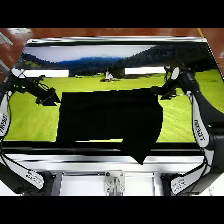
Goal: Fold the shirts.
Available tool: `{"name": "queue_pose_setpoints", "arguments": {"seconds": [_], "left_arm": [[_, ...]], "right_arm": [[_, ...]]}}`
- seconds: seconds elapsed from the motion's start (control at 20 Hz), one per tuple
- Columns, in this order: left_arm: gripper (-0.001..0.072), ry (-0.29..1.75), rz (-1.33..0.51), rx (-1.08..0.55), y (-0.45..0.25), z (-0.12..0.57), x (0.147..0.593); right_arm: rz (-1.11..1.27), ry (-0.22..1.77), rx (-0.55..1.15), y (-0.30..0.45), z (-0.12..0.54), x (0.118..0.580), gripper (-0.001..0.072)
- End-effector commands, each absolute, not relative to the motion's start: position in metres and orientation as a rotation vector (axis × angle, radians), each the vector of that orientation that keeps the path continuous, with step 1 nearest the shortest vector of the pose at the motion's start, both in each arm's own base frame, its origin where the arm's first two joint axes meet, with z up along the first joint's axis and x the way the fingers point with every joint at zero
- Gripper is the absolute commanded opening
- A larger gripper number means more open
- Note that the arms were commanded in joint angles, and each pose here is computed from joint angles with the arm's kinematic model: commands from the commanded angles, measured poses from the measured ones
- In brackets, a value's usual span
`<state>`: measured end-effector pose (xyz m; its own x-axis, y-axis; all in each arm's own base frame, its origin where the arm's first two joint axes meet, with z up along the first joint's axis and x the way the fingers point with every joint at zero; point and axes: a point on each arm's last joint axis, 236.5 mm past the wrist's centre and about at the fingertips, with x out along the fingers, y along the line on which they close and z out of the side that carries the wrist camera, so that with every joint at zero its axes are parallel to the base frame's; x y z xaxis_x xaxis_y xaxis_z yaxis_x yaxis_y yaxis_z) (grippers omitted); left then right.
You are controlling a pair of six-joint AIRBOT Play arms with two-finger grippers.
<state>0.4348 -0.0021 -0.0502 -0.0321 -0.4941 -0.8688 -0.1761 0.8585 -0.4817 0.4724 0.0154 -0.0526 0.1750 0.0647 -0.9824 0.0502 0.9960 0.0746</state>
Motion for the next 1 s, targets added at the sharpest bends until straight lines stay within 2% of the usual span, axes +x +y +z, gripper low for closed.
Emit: {"name": "queue_pose_setpoints", "arguments": {"seconds": [0.0, 0.1, 0.25, 0.3, 0.35, 0.45, 0.6, 0.95], "left_arm": [[0.0402, 1.63, -0.245, -0.553, 0.029, -0.01, 0.409], [0.0404, 1.593, -0.246, -0.533, 0.047, 0.013, 0.387], [0.0408, 1.591, -0.192, -0.617, 0.055, -0.005, 0.326], [0.0428, 1.611, -0.173, -0.667, 0.052, -0.023, 0.298], [0.0525, 1.64, -0.168, -0.719, 0.045, -0.042, 0.269], [0.0547, 1.671, -0.168, -0.82, 0.034, -0.07, 0.231], [0.0547, 1.637, -0.192, -0.928, 0.017, -0.089, 0.22], [0.0545, 1.64, -0.222, -0.98, -0.009, -0.115, 0.227]], "right_arm": [[-0.142, 1.456, -0.053, -0.055, 0.002, 0.428, 0.0571], [-0.148, 1.594, 0.023, -0.078, 0.02, 0.375, 0.0571], [-0.132, 1.604, 0.233, -0.091, 0.019, 0.328, 0.0572], [-0.13, 1.578, 0.301, -0.092, 0.013, 0.318, 0.0571], [-0.121, 1.56, 0.358, -0.091, 0.006, 0.311, 0.0571], [-0.089, 1.541, 0.447, -0.082, -0.006, 0.3, 0.0571], [-0.057, 1.524, 0.49, -0.071, -0.018, 0.302, 0.0571], [0.024, 1.398, 0.602, -0.048, -0.007, 0.333, 0.0571]]}}
